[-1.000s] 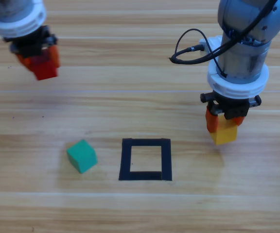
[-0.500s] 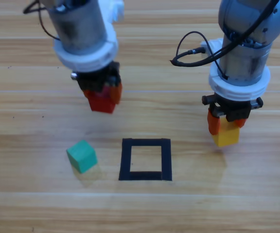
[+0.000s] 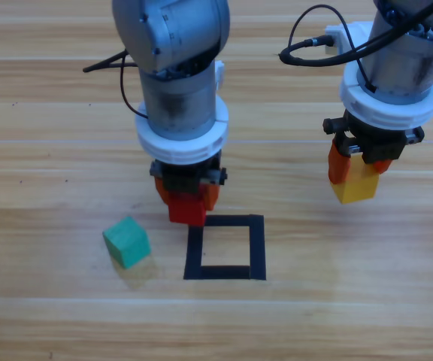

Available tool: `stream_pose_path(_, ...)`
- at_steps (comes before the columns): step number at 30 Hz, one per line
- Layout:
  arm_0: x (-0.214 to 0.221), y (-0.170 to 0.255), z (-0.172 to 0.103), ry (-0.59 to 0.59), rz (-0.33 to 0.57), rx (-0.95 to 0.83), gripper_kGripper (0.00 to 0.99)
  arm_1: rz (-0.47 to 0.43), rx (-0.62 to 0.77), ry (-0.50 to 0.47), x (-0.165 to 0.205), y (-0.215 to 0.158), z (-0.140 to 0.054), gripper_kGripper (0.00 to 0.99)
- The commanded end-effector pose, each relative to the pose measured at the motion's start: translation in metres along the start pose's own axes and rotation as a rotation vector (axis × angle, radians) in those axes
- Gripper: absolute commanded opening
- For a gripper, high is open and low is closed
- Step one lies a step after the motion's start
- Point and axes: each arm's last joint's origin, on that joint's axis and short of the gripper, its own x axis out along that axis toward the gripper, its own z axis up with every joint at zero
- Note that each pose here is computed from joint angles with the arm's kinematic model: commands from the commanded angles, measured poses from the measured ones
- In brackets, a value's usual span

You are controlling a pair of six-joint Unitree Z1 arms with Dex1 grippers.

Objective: Stack the blocks in the rectangular block: red at the bottom, yellow in the middle, green on top

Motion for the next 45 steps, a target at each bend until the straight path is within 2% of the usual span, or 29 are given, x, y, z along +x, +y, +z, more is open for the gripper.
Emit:
stream_pose_path(1, 0.013, -0.018, -0.012, 0.041, 0.011, -0.028, 0.000, 0.004, 0.025, -0.017, -0.006, -0.014, 0.002, 0.109)
stream_pose_path(20, 0.027, -0.050, -0.025, 0.060, -0.001, -0.151, 0.000, -0.010, 0.019, -0.023, -0.004, -0.016, 0.002, 0.110)
stream_pose_path(45, 0.044, -0.061, -0.019, 0.032, 0.019, -0.145, 0.000, -0.010, 0.019, -0.025, 0.000, -0.016, 0.002, 0.110)
